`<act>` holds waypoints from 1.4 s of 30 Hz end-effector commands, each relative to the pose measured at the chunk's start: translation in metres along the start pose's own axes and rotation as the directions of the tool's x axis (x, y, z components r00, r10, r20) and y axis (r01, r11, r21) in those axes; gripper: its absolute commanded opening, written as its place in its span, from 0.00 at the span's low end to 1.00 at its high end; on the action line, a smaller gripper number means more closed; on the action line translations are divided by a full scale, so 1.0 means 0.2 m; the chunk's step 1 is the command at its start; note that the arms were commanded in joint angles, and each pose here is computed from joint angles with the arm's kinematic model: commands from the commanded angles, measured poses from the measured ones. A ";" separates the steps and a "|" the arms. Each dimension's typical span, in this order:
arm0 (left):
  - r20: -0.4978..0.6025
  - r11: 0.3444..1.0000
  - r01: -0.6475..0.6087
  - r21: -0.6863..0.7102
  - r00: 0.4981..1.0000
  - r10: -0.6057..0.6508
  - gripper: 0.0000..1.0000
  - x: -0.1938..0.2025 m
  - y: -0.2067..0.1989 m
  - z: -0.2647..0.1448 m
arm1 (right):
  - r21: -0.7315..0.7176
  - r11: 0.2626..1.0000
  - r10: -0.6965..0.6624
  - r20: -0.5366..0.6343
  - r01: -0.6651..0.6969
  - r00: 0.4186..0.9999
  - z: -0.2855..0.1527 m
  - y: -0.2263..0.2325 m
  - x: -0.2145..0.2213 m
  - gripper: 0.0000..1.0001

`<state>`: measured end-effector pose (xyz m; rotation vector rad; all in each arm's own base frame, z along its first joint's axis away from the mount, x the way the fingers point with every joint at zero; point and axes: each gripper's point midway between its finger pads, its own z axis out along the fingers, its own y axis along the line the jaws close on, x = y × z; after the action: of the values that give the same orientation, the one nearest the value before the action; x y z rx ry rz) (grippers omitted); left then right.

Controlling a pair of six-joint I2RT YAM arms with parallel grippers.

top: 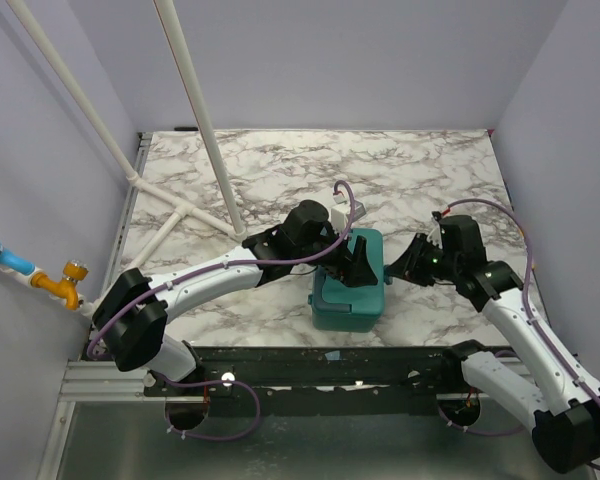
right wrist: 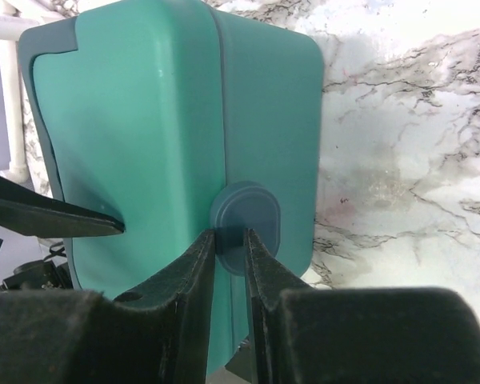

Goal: Organize the medicine kit

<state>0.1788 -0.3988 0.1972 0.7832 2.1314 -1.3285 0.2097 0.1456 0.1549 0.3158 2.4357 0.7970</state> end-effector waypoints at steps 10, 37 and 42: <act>-0.164 0.988 0.059 -0.142 0.983 -0.082 0.75 0.29 0.18 -0.02 | -0.043 0.998 0.046 -0.032 -0.047 0.998 0.08 0.00 0.05 0.15; -0.190 0.984 0.087 -0.152 0.975 -0.115 0.74 0.37 0.22 -0.01 | -0.167 0.950 0.247 -0.112 -0.264 0.962 0.18 0.00 0.22 0.15; -0.177 0.984 0.082 -0.158 0.978 -0.110 0.74 0.36 0.22 -0.03 | -0.174 0.949 0.249 -0.099 -0.263 0.963 0.17 0.00 0.22 0.16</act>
<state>0.1769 -0.3955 0.1946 0.7943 2.1012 -1.3283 0.2196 0.1747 0.1393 0.5186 2.2608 1.1383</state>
